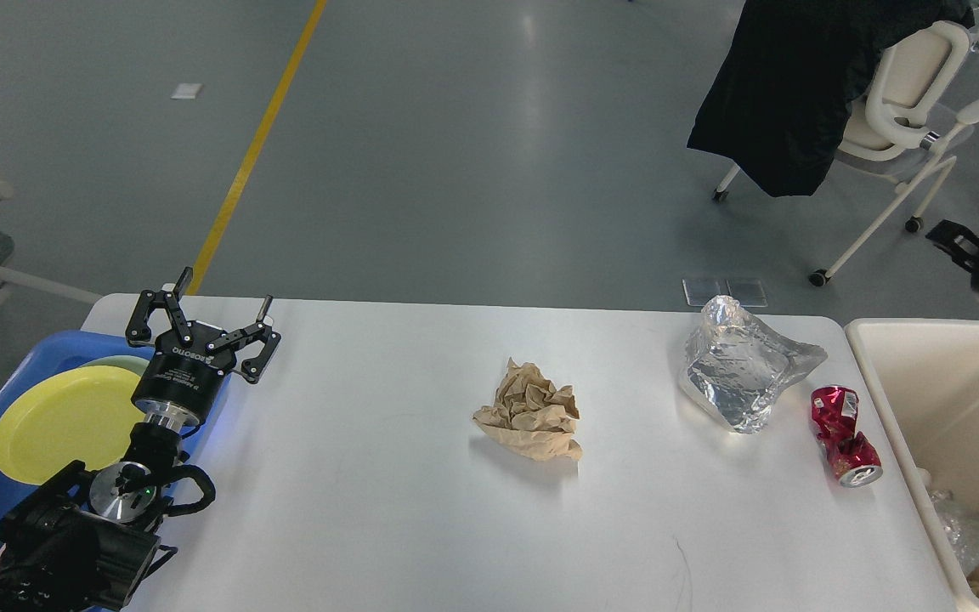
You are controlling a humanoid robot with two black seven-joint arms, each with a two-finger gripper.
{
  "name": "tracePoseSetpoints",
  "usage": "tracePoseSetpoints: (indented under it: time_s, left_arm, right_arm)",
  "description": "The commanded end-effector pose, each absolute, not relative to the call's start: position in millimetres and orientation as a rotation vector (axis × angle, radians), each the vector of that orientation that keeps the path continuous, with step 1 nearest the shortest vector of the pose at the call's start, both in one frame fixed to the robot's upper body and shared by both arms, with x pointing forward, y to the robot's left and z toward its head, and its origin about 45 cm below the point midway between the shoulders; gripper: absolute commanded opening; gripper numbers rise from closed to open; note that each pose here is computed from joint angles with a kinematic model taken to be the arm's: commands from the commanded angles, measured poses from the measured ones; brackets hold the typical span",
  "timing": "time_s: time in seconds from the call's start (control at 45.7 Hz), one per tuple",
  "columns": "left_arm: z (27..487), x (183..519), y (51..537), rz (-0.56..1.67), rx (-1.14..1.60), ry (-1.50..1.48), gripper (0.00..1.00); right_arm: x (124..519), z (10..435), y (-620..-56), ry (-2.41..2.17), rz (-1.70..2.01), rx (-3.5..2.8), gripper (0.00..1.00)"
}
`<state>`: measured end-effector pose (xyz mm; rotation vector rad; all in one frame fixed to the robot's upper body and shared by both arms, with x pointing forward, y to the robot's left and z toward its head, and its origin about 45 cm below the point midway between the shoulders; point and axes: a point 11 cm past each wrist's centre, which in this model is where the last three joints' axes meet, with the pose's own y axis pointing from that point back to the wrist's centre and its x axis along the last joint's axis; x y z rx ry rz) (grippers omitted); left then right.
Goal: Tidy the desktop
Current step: 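Release the cup in the bin and raise the right gripper, then lower the right gripper onto the clear plastic bag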
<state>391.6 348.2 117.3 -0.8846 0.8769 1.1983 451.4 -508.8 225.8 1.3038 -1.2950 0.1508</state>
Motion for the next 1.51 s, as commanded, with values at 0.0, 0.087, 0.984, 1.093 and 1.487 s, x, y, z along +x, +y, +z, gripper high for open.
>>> tracePoseSetpoints:
  time_s: [0.0,0.087,0.984,1.093,1.487]
  left_arm:
    - [117.3,391.6,348.2,1.198,-0.885,0.877,1.0]
    - [117.3,391.6,348.2,1.198,-0.885,0.877,1.0]
    - [117.6,391.0,348.9,1.195,-0.886,0.874,1.0]
    - [117.6,391.0,348.9,1.195,-0.886,0.874,1.0]
    - [117.6,391.0,348.9,1.195,-0.886,0.874,1.0]
  right_arm:
    - [475.1,239.3,-460.3,-1.196,0.131,1.475,1.0]
    - [485.8,247.1,-426.7,-1.114,0.111,1.575,1.0]
    - [384.1,182.5,-303.5,-0.579,-0.024,1.749,1.0]
    - [384.1,153.6,-325.2,-0.687,0.02,1.674,1.0]
    - [385.4,105.4,-306.1,-0.53,0.402,1.659,1.0]
